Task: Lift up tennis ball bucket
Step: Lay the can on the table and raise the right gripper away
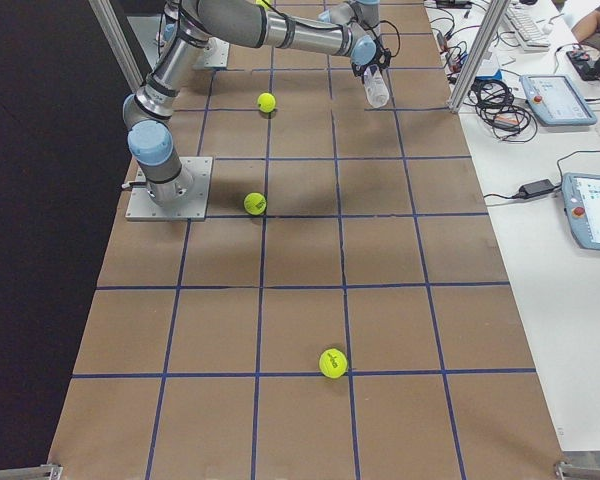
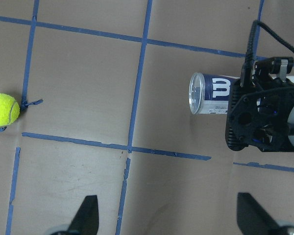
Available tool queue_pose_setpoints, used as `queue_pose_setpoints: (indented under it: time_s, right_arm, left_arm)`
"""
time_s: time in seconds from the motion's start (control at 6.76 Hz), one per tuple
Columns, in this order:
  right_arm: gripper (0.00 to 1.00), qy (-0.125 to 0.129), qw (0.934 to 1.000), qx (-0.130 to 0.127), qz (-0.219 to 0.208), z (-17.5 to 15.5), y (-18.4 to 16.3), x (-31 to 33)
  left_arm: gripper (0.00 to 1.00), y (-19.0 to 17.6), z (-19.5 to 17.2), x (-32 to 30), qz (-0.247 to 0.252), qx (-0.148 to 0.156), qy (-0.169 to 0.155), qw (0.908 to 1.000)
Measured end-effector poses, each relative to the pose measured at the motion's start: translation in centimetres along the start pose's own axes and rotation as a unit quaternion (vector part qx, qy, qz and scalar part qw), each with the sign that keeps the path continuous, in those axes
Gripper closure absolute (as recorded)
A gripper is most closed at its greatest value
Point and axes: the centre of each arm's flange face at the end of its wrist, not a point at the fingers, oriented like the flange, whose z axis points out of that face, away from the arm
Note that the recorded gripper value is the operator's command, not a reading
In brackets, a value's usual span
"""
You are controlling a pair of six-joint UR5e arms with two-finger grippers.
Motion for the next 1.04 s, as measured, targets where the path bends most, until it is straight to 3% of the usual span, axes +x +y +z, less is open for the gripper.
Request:
queue_pose_setpoints:
  time_s: [0.15, 0.44, 1.04]
  right_arm:
    - [0.25, -0.003, 1.0000, -0.003, 0.003, 1.2, 1.0, -0.7]
    - [0.00, -0.008, 0.9999, -0.006, 0.008, 2.4, 2.0, -1.4]
    - [0.00, -0.009, 0.9998, -0.008, 0.015, 2.7, 2.9, -1.2]
  left_arm:
    - [0.00, 0.0, 0.0, 0.0, 0.000, 0.000, 0.000, 1.0000]
    - [0.00, 0.0, 0.0, 0.0, 0.000, 0.000, 0.001, 1.0000]
    - [0.00, -0.3, 0.6, 0.0, -0.001, -0.008, 0.003, 1.0000]
